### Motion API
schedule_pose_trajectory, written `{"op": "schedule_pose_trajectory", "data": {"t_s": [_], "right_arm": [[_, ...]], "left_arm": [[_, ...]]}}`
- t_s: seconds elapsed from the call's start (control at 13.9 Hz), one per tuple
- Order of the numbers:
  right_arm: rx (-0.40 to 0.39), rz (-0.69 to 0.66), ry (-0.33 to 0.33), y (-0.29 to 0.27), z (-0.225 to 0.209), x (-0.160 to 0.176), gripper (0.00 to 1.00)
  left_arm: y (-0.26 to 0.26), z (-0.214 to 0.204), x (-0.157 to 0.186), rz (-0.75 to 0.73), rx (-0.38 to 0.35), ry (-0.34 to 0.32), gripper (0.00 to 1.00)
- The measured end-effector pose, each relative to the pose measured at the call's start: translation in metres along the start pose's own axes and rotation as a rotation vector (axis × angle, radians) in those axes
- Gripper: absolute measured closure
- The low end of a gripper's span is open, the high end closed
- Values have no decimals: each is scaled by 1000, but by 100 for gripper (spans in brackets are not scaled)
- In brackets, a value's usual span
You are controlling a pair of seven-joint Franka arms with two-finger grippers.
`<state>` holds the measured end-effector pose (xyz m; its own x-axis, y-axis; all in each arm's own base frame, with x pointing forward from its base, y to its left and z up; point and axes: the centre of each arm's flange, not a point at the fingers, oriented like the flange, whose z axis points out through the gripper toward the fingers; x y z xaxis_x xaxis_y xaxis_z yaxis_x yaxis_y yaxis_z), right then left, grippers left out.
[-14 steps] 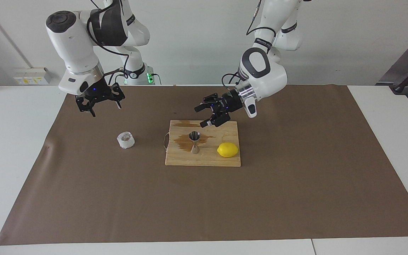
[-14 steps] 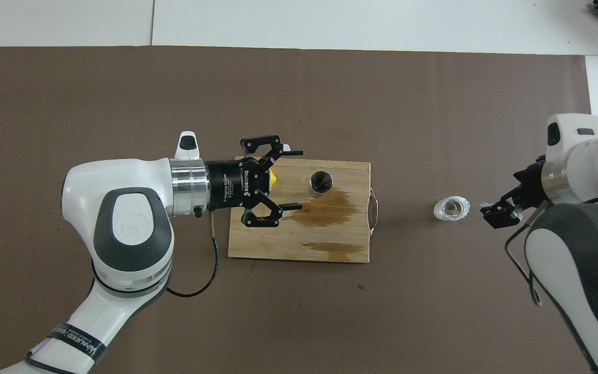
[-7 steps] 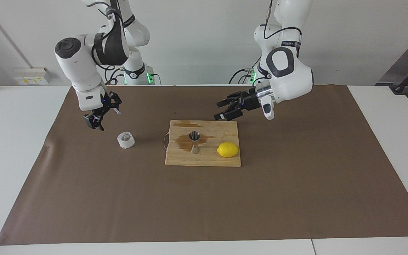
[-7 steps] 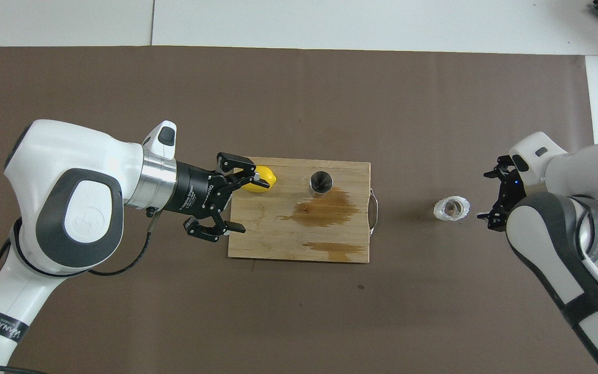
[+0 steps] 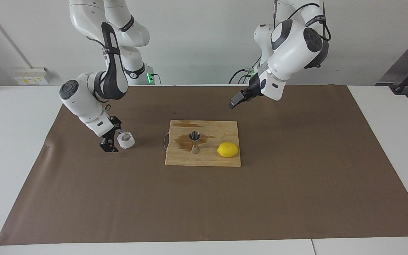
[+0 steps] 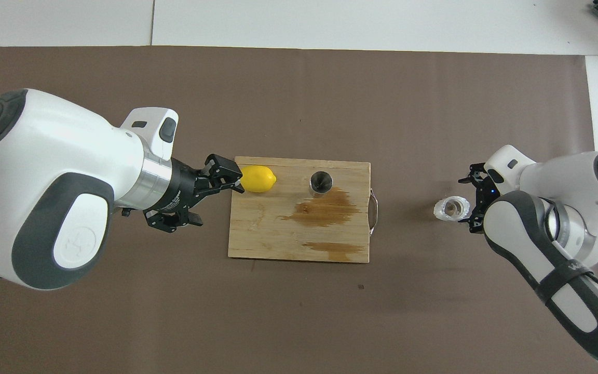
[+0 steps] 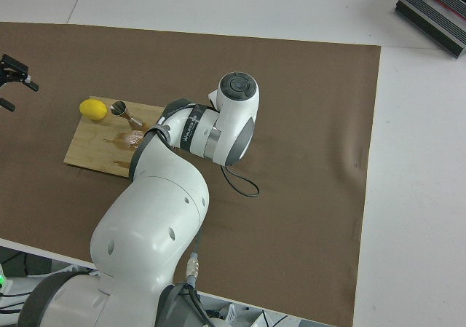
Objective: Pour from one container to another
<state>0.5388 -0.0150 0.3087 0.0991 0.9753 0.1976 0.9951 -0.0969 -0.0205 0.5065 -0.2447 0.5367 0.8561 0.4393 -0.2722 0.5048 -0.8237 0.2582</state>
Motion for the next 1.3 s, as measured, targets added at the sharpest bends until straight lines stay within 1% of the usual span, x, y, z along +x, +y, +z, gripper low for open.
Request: {"op": "schedule_pose_trajectory", "data": {"t_s": [0.22, 0.43, 0.58, 0.72, 0.79, 0.94, 1.08, 1.22, 1.3], "right_arm": [[2, 1, 25, -2, 7, 1, 0], [-4, -7, 45, -2, 15, 0, 0], [1, 7, 59, -3, 18, -1, 21], [2, 16, 67, -4, 19, 0, 45], [1, 17, 68, -4, 19, 0, 52], [0, 19, 72, -4, 19, 1, 52], [-3, 7, 76, -3, 18, 9, 52], [-19, 5, 82, 0, 10, 29, 52], [-29, 13, 84, 0, 4, 44, 52]], "left_arm": [[-18, -26, 6, 27, 77, 101, 0], [-44, -51, 26, 89, 153, 155, 0], [-63, -69, 44, 139, 197, 179, 0], [-82, -93, 59, 205, 221, 186, 0], [-94, -108, 67, 229, 237, 198, 0], [-108, -130, 72, 235, 272, 205, 0], [-116, -149, 67, 217, 303, 186, 0], [-119, -163, 62, 210, 306, 187, 0], [-120, -166, 62, 206, 307, 188, 0]]}}
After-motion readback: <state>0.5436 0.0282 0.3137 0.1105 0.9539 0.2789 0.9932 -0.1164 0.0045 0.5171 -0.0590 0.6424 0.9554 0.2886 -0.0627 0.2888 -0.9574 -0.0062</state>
